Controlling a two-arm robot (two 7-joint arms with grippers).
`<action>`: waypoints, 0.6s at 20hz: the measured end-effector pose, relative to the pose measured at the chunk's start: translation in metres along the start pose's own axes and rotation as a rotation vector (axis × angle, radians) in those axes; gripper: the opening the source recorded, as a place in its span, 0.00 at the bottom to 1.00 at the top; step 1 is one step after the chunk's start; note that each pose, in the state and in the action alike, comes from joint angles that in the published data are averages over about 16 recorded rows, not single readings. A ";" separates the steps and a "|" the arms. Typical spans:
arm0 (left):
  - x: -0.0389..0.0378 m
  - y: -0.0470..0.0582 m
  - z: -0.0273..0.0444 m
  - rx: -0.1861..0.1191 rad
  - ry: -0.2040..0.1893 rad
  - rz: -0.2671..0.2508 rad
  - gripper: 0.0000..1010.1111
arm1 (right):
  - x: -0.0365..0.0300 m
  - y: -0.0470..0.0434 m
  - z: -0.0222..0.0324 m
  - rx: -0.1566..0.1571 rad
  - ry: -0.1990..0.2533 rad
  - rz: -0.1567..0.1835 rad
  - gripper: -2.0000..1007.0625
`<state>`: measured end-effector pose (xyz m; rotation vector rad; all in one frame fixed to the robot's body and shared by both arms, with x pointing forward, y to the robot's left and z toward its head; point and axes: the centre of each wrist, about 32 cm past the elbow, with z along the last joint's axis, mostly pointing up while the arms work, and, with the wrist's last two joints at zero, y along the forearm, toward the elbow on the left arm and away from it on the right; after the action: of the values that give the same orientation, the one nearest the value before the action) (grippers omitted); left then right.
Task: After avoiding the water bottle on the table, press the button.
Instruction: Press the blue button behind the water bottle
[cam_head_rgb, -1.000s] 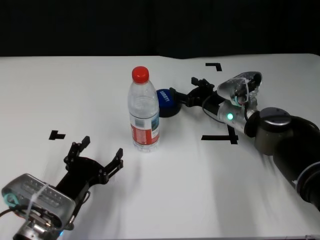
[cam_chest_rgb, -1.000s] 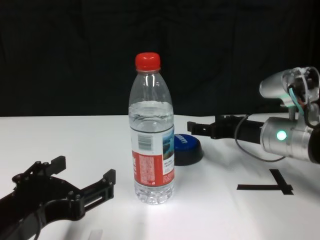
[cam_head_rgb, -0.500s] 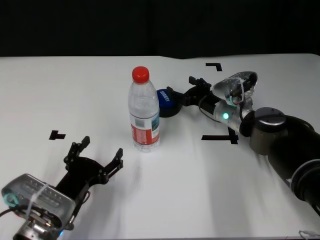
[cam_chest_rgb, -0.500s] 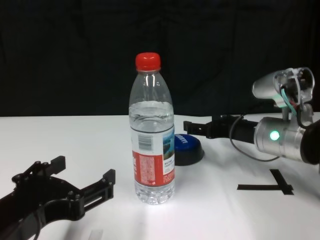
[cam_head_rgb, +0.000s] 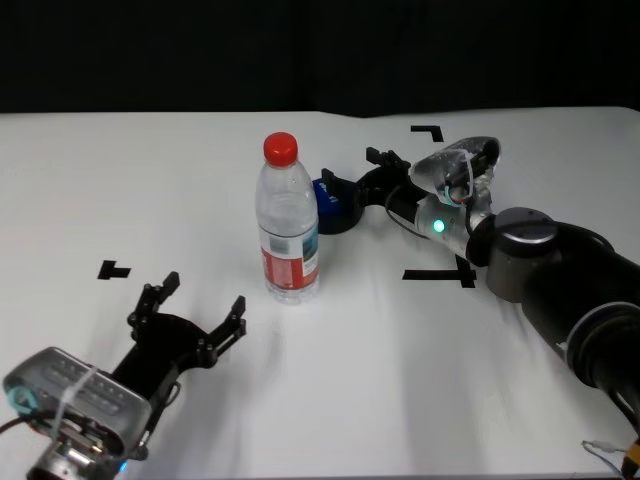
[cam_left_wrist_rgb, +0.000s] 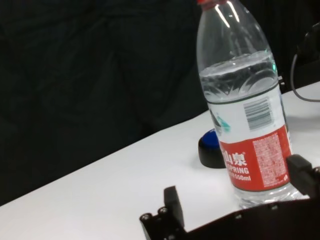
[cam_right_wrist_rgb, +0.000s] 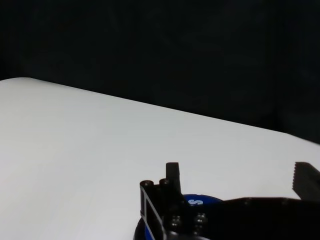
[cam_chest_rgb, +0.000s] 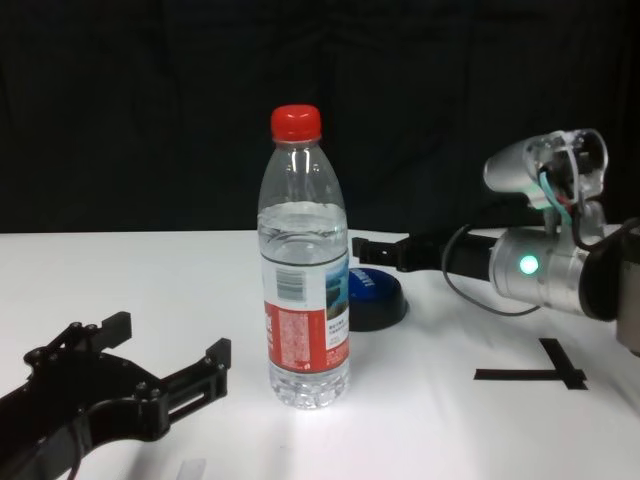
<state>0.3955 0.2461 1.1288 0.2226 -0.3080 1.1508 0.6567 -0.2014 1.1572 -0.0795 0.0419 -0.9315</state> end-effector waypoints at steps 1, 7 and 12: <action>0.0000 0.000 0.0000 0.000 0.000 0.000 0.99 | -0.0004 0.0007 0.0001 -0.001 -0.003 0.001 1.00; 0.0000 0.000 0.0000 0.000 0.000 0.000 0.99 | -0.0025 0.0027 0.0001 -0.010 -0.020 0.001 1.00; 0.0000 0.000 0.0000 0.000 0.000 0.000 0.99 | -0.0038 0.0032 -0.0013 -0.018 -0.033 -0.007 1.00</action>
<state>0.3955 0.2461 1.1288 0.2226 -0.3080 1.1509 0.6570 -0.1965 1.1556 -0.1118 0.0192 -0.9369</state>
